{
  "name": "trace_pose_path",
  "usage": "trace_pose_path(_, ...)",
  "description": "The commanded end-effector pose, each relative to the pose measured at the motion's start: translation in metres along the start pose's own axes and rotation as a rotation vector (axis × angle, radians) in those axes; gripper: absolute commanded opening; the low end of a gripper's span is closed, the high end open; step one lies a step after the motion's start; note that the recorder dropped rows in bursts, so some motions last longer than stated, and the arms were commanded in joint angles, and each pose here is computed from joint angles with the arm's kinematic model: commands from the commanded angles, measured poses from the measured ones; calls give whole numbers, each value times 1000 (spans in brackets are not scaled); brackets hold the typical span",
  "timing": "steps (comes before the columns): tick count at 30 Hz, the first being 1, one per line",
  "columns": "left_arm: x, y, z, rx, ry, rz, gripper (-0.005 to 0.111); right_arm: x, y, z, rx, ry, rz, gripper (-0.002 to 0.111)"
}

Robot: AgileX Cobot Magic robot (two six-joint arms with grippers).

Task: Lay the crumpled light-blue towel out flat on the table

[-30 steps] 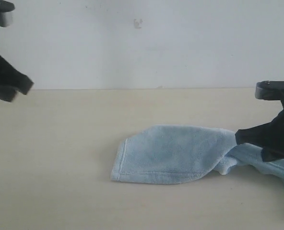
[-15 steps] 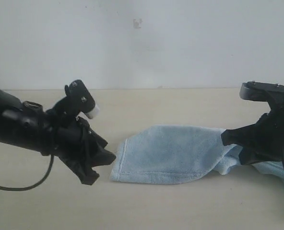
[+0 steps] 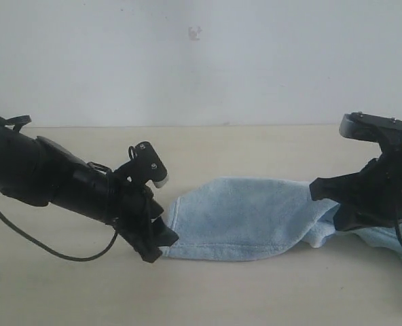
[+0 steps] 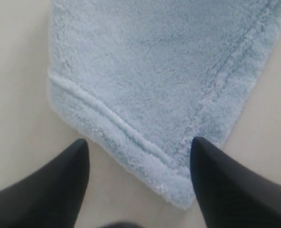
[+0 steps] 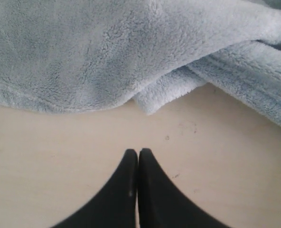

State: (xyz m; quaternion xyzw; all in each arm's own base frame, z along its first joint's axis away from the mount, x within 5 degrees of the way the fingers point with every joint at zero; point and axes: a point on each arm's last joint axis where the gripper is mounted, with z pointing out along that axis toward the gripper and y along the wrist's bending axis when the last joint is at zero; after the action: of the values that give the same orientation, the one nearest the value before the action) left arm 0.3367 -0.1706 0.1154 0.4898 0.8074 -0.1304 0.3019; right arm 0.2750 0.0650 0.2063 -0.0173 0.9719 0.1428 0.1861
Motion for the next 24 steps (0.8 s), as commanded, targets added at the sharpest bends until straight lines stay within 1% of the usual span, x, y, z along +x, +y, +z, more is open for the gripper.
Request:
trace_pose_path(1,1,-4,10,67,-4,-14,60,-1,1,-1,-5,-15,6,0)
trace_pose_path(4,5,-7,17,113,12,15,59,0,1,-1,-7,-5,2,0)
trace_pose_path(6,4,-7,16,112,12,17,54,0,1,-1,-8,0,2,0)
trace_pose_path(7,4,-7,16,111,11,15,50,0,1,-1,-8,0,2,0)
trace_pose_path(10,4,-7,16,108,17,-19,26,0,1,-1,-8,0,2,0)
trace_pose_path(12,4,-7,15,108,26,-43,6,0,1,-1,-8,0,2,0)
trace_pose_path(13,4,-6,14,107,33,-39,4,0,1,-1,-8,2,2,0)
trace_pose_path(16,-6,-1,2,79,50,-58,4,0,1,-1,-9,3,2,0)
trace_pose_path(19,-26,7,-28,3,49,-56,4,0,2,-1,-12,3,9,0)
trace_pose_path(22,-49,13,-77,-136,13,-109,4,0,4,-1,-36,3,43,0)
trace_pose_path(23,-59,14,-103,-198,-26,-138,4,1,5,-2,-46,3,53,0)
trace_pose_path(24,-63,15,-122,-250,-48,-175,4,1,6,-3,-54,1,58,0)
